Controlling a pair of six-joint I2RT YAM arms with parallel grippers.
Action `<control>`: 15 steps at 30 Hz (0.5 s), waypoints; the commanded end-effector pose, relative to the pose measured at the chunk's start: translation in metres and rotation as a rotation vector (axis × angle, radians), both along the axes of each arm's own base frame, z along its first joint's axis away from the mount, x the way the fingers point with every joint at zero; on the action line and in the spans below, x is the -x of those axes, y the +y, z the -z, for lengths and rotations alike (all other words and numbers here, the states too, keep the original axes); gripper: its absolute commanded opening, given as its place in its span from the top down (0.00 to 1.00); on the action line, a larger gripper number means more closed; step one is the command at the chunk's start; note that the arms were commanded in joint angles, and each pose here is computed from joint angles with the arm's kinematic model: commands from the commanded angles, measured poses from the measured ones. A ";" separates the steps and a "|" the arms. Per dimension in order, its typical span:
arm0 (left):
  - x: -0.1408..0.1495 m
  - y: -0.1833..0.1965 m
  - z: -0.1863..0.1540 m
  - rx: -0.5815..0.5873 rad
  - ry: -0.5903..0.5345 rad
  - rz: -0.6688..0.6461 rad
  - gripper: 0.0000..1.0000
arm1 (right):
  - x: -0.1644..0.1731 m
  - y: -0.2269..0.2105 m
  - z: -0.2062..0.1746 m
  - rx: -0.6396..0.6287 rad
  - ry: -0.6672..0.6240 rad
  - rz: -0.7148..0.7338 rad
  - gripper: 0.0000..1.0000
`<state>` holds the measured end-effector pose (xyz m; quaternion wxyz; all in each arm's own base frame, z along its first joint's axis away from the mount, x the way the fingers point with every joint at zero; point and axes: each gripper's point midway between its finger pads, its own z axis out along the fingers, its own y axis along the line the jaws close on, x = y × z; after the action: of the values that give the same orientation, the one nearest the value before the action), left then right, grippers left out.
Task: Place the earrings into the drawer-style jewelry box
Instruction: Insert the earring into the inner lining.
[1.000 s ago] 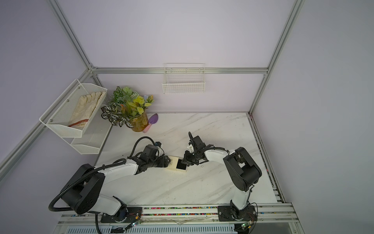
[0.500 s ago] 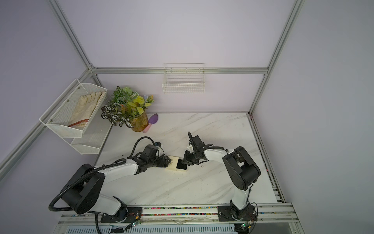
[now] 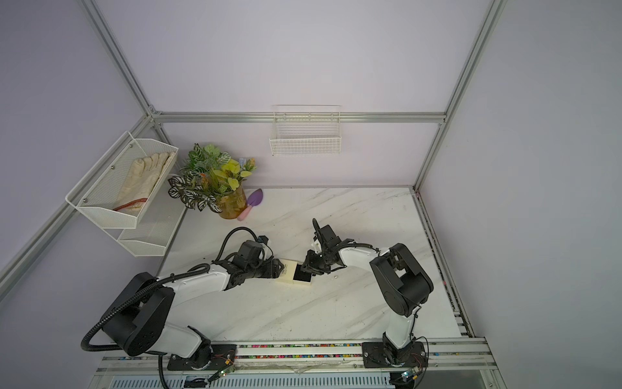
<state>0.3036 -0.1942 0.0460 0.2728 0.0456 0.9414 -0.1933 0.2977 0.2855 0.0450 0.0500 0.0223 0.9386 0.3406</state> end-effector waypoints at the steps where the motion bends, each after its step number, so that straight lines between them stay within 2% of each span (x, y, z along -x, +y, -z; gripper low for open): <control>1: -0.003 0.005 0.005 -0.052 0.018 -0.001 0.24 | -0.006 -0.006 -0.010 0.023 -0.024 0.025 0.65; 15: -0.004 0.004 0.004 -0.046 0.017 0.005 0.24 | -0.006 -0.008 -0.038 0.011 -0.079 0.022 0.60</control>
<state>0.3040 -0.1944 0.0467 0.2726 0.0457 0.9414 -0.1932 0.2977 0.2787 0.0615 0.0673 0.0231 0.9411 0.3305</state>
